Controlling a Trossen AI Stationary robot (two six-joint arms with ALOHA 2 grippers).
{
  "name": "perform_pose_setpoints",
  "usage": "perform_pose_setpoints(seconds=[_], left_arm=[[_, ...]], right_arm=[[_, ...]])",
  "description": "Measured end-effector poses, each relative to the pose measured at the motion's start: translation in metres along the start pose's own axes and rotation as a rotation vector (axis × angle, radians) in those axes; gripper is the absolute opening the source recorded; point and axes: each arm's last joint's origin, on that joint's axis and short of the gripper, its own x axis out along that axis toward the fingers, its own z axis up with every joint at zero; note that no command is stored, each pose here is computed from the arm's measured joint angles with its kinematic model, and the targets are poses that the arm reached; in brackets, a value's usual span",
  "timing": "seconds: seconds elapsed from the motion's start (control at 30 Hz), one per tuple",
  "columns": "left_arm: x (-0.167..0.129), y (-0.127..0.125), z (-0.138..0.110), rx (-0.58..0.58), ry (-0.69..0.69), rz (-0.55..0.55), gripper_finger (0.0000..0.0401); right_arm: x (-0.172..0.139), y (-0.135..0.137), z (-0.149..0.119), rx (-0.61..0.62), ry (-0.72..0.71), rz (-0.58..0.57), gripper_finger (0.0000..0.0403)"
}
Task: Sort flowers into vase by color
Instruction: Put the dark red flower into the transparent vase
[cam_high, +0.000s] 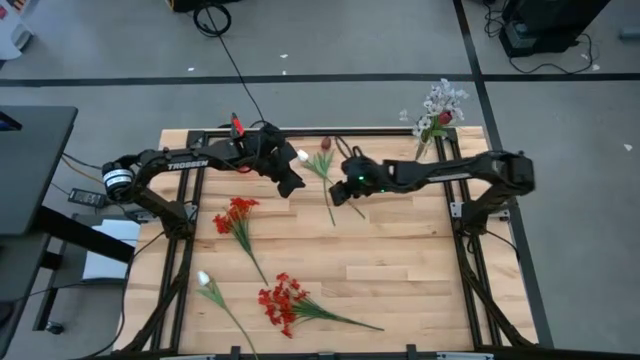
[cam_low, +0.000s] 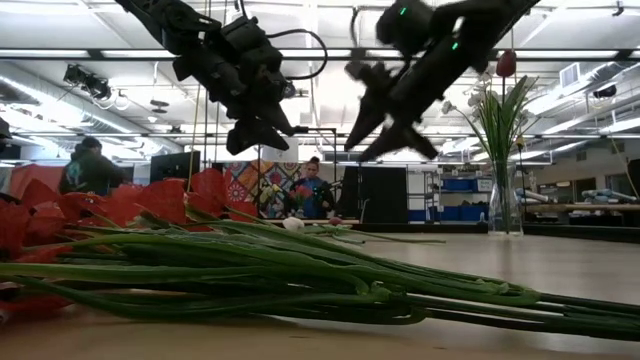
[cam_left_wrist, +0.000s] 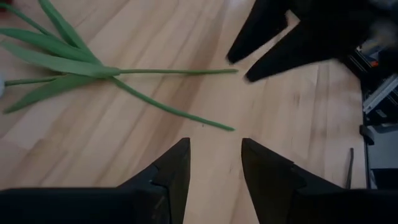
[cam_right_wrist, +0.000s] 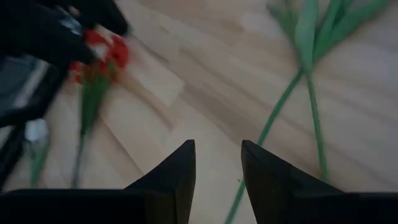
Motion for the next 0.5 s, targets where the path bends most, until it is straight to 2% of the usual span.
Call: perform_pose_setpoints(seconds=[0.23, 0.5], left_arm=[[0.0, 0.002, -0.002, -0.015, 0.009, 0.041, 0.0144], [0.0, 0.002, -0.003, -0.034, 0.019, 0.048, 0.0144]], right_arm=[[0.045, -0.003, 0.004, 0.011, 0.074, -0.058, 0.0137], [0.088, -0.01, 0.03, 0.005, 0.155, -0.252, 0.0136]])
